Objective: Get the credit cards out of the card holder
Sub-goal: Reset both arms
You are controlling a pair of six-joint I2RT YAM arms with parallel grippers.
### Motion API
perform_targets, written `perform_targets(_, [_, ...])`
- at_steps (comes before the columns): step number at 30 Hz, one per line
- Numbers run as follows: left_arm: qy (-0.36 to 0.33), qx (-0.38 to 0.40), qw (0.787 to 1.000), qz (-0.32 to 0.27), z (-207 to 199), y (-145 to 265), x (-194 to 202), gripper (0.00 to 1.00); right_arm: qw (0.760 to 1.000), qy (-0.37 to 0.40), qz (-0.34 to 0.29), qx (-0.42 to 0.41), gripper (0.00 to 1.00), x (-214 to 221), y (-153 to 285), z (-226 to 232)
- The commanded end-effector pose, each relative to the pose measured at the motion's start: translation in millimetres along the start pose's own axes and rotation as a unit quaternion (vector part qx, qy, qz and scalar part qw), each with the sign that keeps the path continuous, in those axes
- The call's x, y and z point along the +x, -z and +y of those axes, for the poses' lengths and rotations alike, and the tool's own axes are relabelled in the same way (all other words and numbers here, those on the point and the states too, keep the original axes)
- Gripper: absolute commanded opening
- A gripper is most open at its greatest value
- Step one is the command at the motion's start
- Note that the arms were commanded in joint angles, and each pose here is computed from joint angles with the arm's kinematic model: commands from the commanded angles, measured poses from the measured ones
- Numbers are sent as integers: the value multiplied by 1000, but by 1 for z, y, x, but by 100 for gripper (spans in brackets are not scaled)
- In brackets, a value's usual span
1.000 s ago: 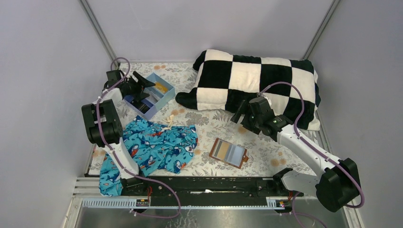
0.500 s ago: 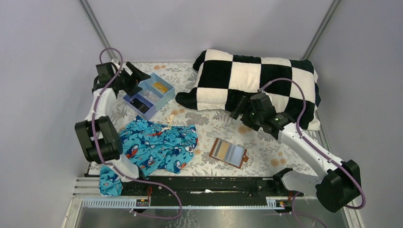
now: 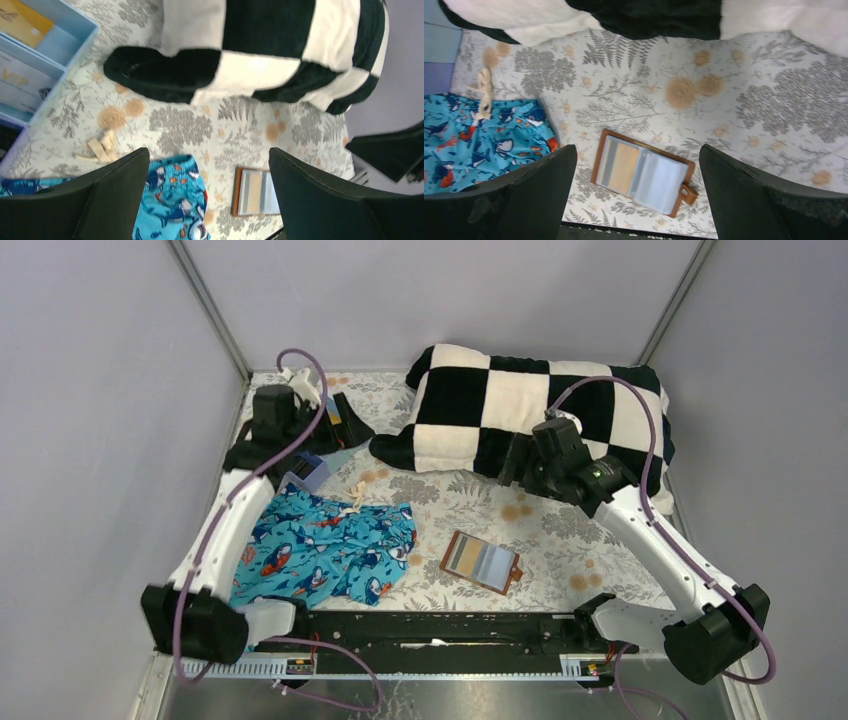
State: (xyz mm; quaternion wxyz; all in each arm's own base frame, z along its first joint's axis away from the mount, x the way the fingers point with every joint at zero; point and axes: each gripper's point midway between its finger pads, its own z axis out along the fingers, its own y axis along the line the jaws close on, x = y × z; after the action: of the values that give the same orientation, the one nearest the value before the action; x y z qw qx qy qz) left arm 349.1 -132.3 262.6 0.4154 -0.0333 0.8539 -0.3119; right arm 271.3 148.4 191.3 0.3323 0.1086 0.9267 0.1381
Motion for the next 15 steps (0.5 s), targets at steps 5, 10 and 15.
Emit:
perform_targets(5, [-55,-55,996,-33,3,64,53,99,998,26,-36,53,100,20,19,-53])
perform_targets(10, [-66,-57,996,-33,10,90,82,99,996,8,-76,51,100,13,30,-58])
perform_targets(15, [-62,-78,994,-46,12,103,77,99,992,-4,-127,25,100,-3,46,-54])
